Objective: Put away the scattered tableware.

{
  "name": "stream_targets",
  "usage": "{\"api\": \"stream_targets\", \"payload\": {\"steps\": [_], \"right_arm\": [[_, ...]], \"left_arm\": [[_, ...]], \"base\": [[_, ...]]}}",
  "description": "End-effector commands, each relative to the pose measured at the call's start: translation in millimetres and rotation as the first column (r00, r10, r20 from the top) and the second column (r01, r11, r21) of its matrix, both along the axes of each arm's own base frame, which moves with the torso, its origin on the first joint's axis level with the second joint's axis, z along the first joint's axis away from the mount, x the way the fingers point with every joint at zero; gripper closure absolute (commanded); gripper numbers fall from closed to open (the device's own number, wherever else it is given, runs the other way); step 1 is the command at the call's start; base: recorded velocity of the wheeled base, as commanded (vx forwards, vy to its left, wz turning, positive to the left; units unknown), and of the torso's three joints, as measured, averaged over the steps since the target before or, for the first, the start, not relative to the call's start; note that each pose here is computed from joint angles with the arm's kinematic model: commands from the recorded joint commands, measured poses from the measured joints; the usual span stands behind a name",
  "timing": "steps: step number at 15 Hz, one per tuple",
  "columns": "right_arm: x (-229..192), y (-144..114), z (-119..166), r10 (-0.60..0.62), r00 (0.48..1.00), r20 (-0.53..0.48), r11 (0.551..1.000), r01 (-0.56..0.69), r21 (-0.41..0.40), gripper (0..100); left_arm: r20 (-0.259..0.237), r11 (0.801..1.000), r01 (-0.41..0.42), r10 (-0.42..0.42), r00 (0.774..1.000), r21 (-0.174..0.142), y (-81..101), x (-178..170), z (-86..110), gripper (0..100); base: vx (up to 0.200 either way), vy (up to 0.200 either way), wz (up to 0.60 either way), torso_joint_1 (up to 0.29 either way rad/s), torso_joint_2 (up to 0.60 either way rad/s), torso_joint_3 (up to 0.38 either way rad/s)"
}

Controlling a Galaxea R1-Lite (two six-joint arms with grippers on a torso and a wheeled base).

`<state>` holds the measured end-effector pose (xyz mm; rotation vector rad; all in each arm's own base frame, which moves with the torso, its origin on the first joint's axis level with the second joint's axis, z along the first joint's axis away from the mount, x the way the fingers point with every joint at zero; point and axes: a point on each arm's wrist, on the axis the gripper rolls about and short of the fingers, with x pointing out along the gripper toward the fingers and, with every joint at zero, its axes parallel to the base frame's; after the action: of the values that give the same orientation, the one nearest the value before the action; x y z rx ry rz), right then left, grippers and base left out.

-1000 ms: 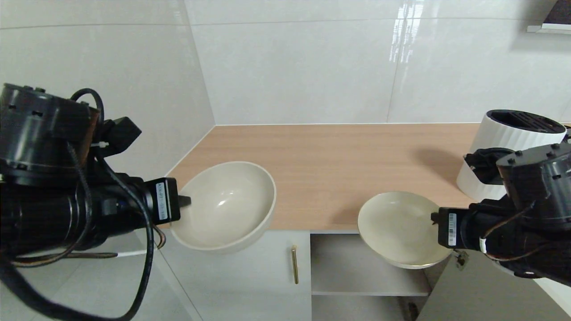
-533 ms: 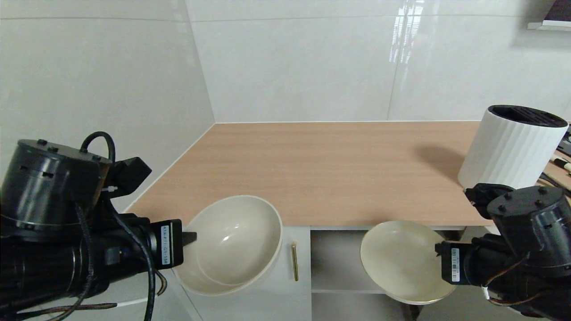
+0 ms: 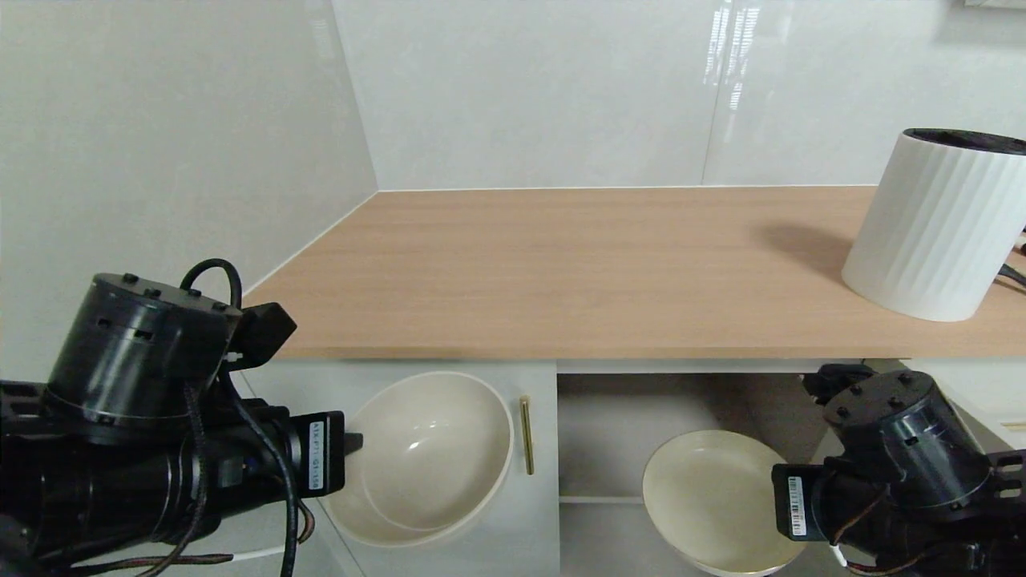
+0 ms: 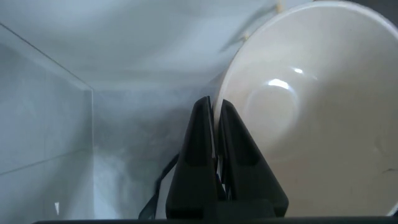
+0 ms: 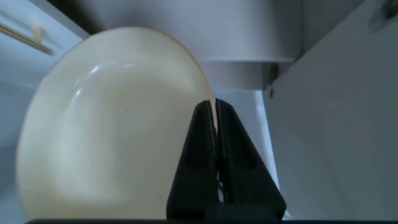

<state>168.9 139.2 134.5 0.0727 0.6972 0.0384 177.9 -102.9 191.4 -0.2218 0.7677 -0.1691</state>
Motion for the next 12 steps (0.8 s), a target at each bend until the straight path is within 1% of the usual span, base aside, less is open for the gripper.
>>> {"api": "stream_targets", "payload": {"steps": [1, 4, 8, 11, 12], "right_arm": [[2.5, 2.8, -6.8, -0.001, 1.000, -0.024, 1.000, 0.001, -0.018, 100], [3.4, 3.7, -8.2, -0.009, 0.999, -0.031, 1.000, 0.009, -0.007, 100], [6.2, 6.1, -12.9, -0.014, 0.999, -0.045, 1.000, 0.013, -0.019, 100], [6.6, 6.5, -14.0, -0.015, 0.999, -0.050, 1.000, 0.014, -0.019, 100], [6.9, 6.8, -14.1, -0.016, 0.999, -0.048, 1.000, 0.015, -0.018, 100]], "left_arm": [[-0.008, 1.000, -0.001, 0.001, 1.000, 0.005, -1.7, 2.6, -2.8, 100], [-0.013, 1.000, -0.001, 0.001, 1.000, 0.008, -2.4, 3.9, -4.6, 100], [-0.009, 1.000, 0.000, 0.000, 1.000, 0.006, -3.3, 4.7, -4.6, 100], [-0.010, 1.000, 0.000, 0.000, 1.000, 0.007, -3.4, 4.9, -5.0, 100], [-0.010, 1.000, 0.000, 0.000, 1.000, 0.007, -3.4, 4.9, -5.0, 100]], "base": [[0.000, 0.000, 0.00, -0.149, 0.48, 0.325], [0.000, 0.000, 0.00, -0.131, 0.46, 0.328], [0.000, 0.000, 0.00, -0.098, 0.46, 0.355], [0.000, 0.000, 0.00, -0.043, 0.41, 0.362], [0.000, 0.000, 0.00, -0.012, 0.21, 0.183]]}}
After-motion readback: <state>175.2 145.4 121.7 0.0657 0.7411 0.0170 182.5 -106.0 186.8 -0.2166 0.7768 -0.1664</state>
